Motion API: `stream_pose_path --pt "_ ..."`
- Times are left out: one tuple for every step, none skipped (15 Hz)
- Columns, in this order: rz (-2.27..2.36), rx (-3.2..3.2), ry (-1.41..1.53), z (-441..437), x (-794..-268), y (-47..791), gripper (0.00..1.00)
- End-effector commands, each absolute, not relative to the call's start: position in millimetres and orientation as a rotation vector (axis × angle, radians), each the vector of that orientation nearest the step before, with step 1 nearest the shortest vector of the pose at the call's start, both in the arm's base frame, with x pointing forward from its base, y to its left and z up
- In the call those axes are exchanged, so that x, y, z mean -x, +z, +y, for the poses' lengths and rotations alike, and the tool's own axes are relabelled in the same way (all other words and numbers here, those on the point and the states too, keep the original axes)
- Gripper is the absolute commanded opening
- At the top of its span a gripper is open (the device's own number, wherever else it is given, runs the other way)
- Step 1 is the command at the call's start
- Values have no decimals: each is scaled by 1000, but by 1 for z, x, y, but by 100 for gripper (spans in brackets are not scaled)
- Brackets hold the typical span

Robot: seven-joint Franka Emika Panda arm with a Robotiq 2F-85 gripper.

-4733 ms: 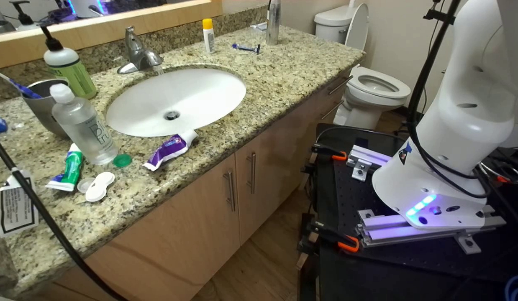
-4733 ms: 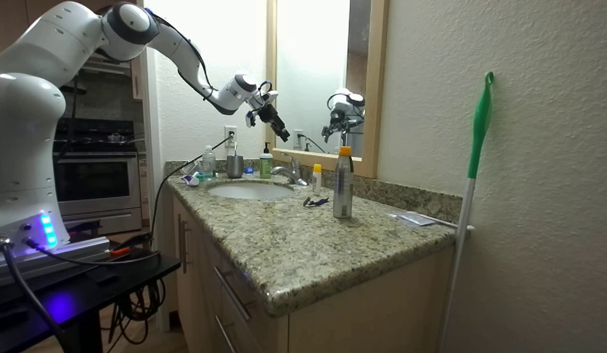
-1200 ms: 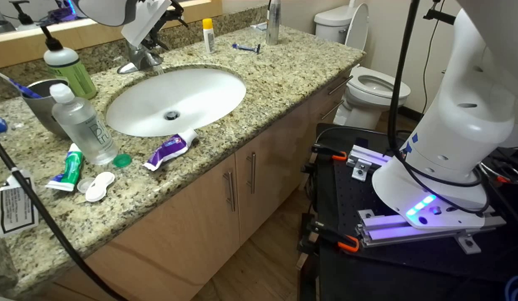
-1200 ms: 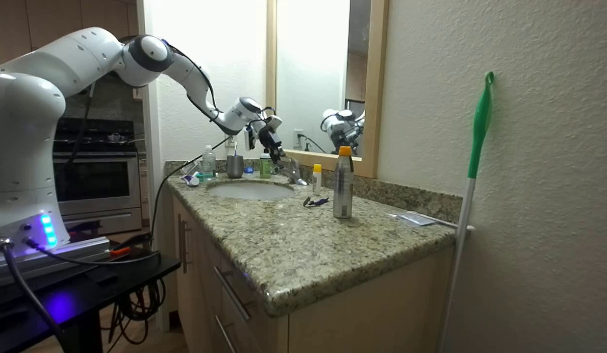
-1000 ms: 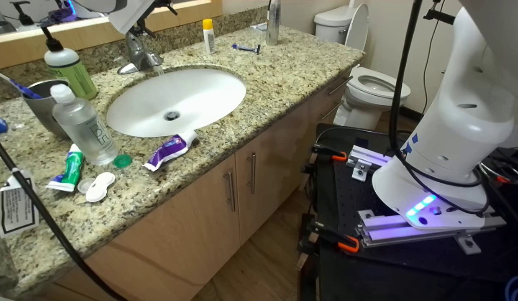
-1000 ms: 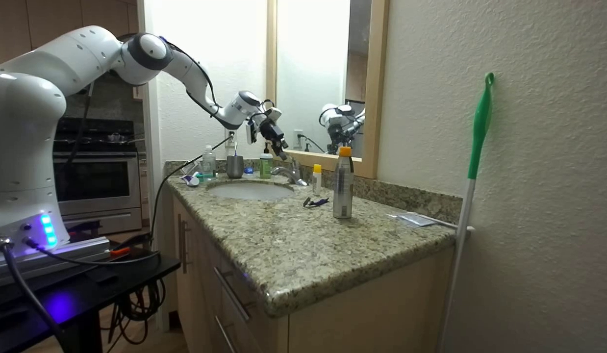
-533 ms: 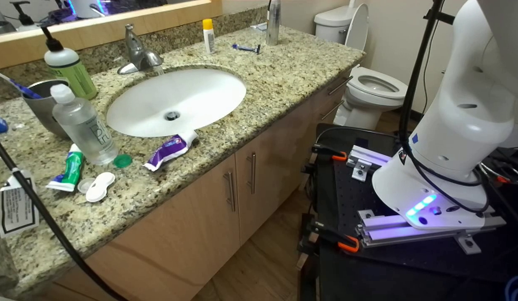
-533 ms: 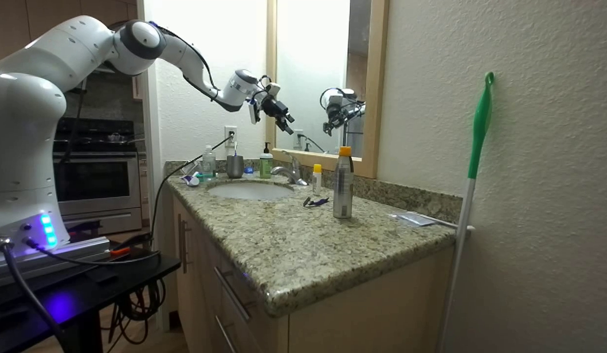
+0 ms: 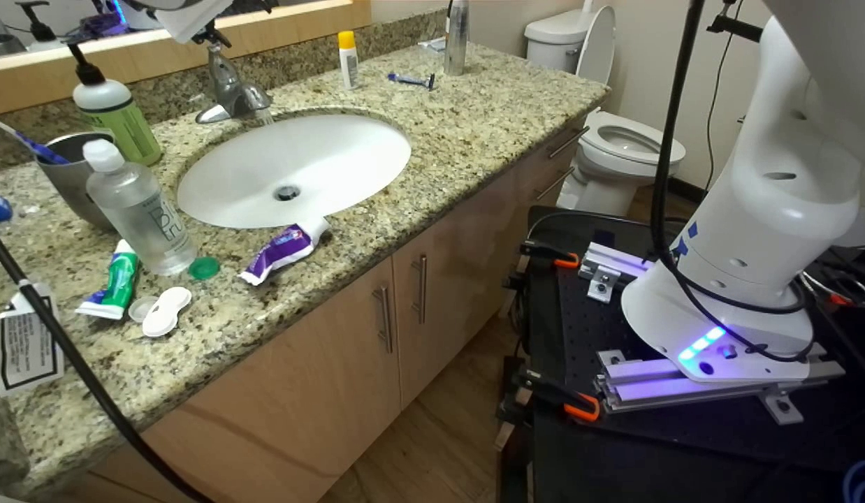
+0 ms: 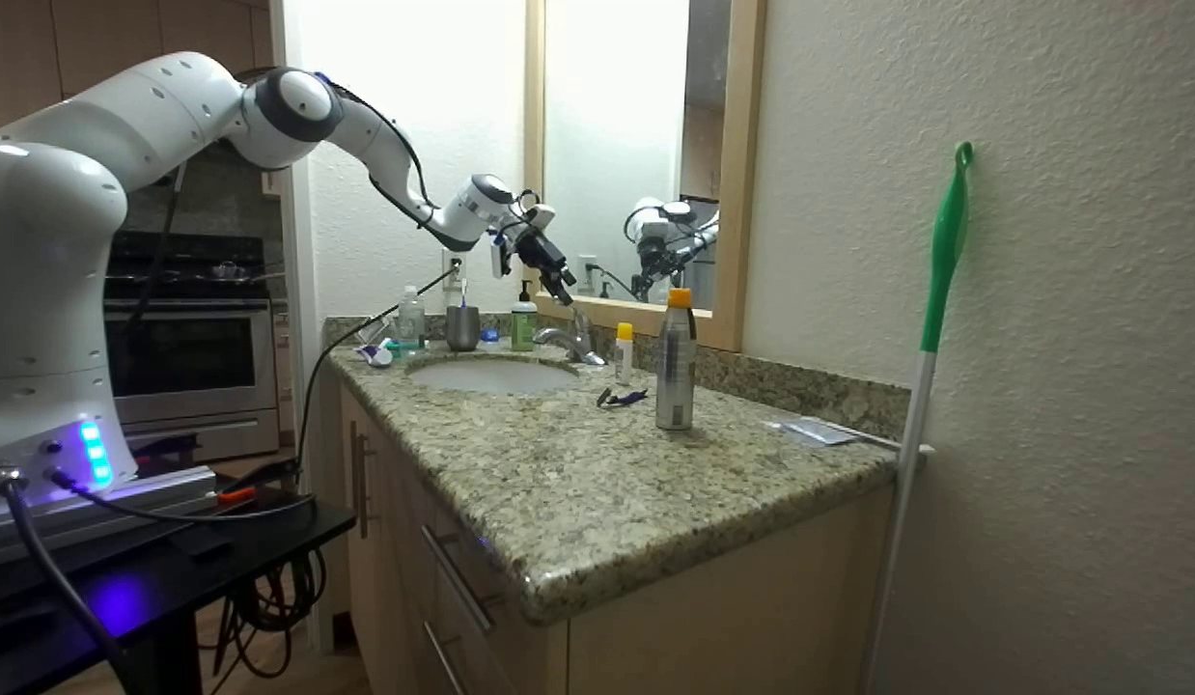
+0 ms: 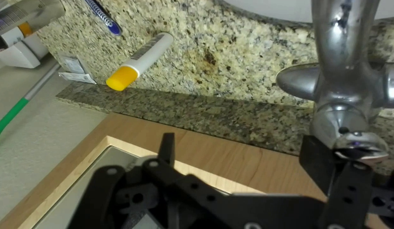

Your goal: Close the faucet

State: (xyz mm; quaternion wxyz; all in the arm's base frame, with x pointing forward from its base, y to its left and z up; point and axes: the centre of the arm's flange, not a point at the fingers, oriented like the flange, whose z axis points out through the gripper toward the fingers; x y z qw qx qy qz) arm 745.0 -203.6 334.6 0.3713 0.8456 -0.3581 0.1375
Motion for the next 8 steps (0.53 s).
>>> stream_pose_path --pt "-885 -2221 462 -206 -761 322 100" --pt "-874 -2218 492 -209 -764 321 100" --pt "-881 -2217 486 -212 -765 317 100" --pt "-889 -2216 462 -219 -766 315 100" --pt "-900 -2216 423 -222 -764 311 100" --pt "-913 -2220 373 -224 -762 307 100" --pt "-916 -2219 343 -225 -759 303 100" --pt "-911 -2222 298 -224 -758 303 100"
